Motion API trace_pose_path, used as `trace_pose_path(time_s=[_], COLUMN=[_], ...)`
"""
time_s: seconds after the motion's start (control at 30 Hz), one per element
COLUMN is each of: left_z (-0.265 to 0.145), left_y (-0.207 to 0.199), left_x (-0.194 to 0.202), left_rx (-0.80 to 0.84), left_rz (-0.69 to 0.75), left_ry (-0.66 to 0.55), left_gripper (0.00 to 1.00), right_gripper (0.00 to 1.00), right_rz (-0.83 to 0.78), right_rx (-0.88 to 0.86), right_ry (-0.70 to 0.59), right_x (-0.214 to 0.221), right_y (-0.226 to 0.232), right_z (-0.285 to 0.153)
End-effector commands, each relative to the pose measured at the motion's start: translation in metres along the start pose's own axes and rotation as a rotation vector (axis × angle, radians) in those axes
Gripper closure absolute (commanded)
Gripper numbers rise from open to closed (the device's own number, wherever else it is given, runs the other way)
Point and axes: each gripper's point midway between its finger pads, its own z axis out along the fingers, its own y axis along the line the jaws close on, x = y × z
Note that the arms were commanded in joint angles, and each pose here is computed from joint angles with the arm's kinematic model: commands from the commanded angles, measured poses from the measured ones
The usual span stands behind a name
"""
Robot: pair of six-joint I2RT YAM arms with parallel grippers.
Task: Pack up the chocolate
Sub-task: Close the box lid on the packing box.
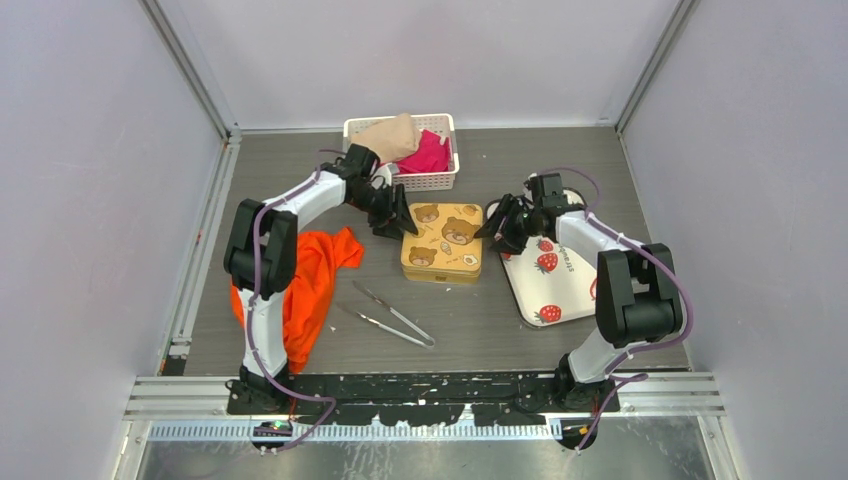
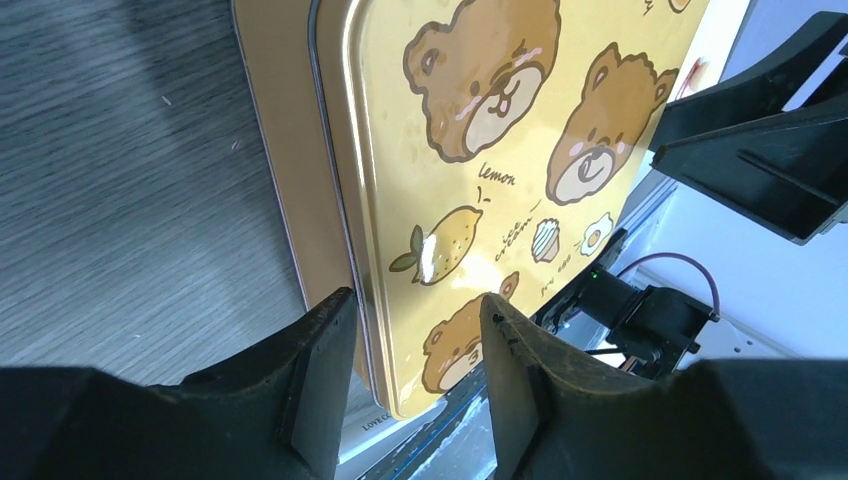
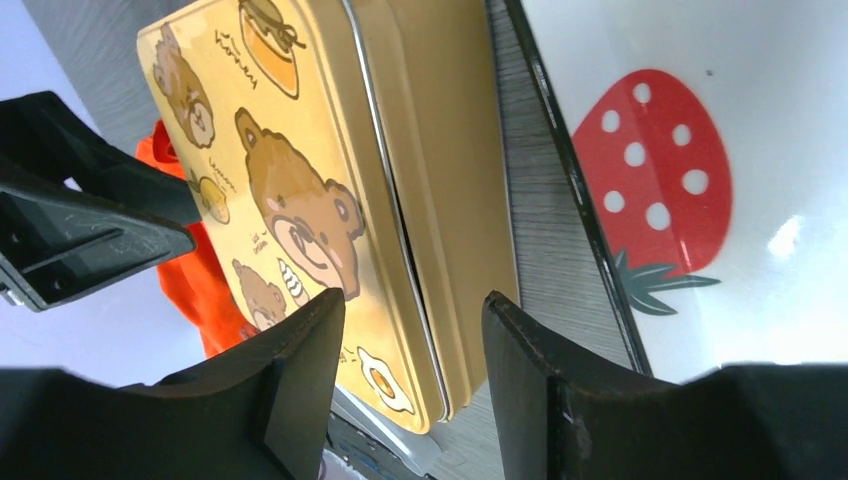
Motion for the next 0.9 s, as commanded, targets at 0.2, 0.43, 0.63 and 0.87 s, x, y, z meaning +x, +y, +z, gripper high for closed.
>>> trace_pose_path(time_s=[0.2,0.43,0.63,0.87], left_z=[-0.025,-0.021,-0.020,-0.019], left_y=[-0.026,-0.035,-0.035,-0.036], left_x=[-0.011,-0.013,-0.013,-0.012], left_rx=[0.001,0.011,0.008,0.015], left_rz=[0.103,0.121,0.127,0.127], left_ry=[-0.068,-0.057,-0.048,-0.043], left_gripper=[0.50,0.50,0.52,0.54], right_gripper=[0.46,0.43,0.46,0.51], right_rz=[-0.126,-0.122,-0.113,-0.112], right_rx=[0.174,0.197,0.202,0.177], right_ry=[-0.050,-0.063,-0.068,-0.084], right_x=[-0.013,-0.014,-0.015,-0.018], right_y=[0.004,0.004,0.002,0.009], right_z=[-0.002,0.001,0.002,0.000])
